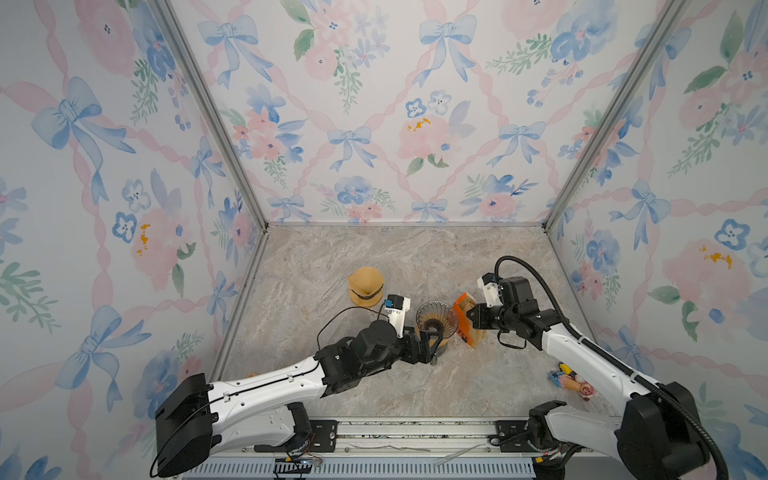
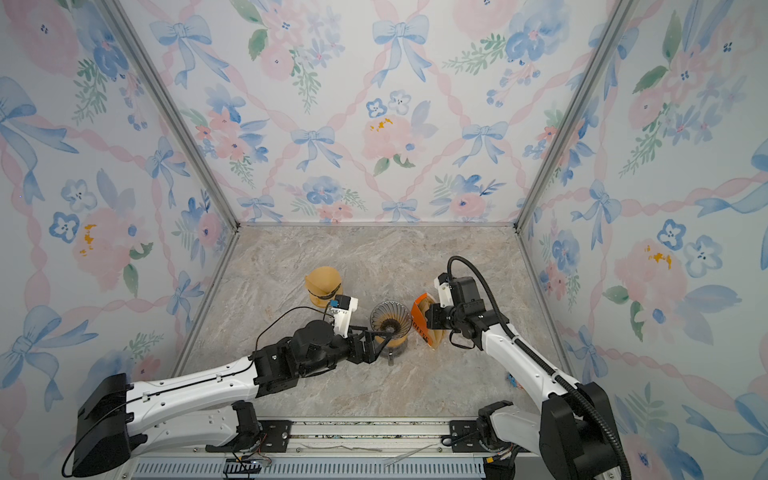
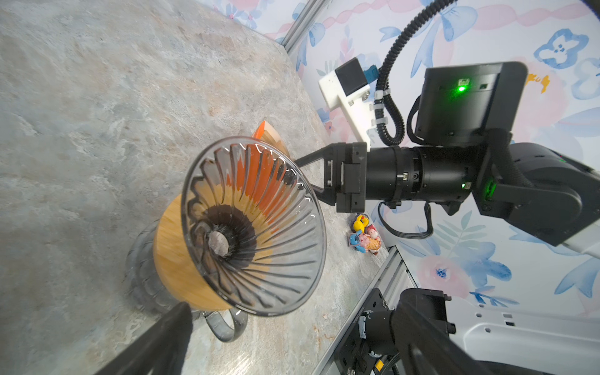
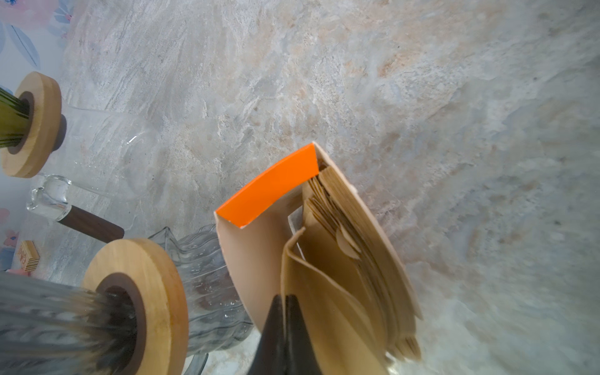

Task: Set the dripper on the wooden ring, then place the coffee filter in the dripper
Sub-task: 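Pinch the top brown paper filter in the box with the right gripper, then pull the brown filter out and carry it over the glass dripper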

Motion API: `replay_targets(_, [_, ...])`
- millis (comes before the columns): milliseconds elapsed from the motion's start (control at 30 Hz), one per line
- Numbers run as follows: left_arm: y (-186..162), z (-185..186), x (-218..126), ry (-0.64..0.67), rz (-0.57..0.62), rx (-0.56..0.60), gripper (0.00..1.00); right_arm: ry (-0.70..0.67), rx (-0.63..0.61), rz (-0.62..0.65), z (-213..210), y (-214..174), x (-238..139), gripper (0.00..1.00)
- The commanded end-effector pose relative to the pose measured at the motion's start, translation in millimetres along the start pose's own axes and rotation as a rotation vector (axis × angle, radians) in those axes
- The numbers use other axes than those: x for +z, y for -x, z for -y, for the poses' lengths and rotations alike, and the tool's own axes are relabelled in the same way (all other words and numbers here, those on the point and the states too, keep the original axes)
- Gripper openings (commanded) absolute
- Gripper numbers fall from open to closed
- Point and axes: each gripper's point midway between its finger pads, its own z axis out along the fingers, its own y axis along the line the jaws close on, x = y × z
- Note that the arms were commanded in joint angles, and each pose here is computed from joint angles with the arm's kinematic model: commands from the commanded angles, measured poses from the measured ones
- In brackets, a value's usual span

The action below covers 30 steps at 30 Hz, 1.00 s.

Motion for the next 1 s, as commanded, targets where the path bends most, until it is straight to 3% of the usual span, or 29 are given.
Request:
replay_targets(0, [-0.4,2.1,-4.0,-0.015,0.0,0.011,0.98,-0.026,-0.01,-0.003,0.3,-7.9,-8.6,0.03])
replay_targets(467, [6.1,9.8,-7.7,-0.045,0.013,0.025,0.98,-0.204,-0.131,0.098,-18.6,11.7,-69.4,0.01])
replay_targets(967, [12.4,3.6,-32.7,-0.074,0.024,0.033,0.98,-0.265,-0.302,0.172,-63.7,44.2,-140.2,0.01])
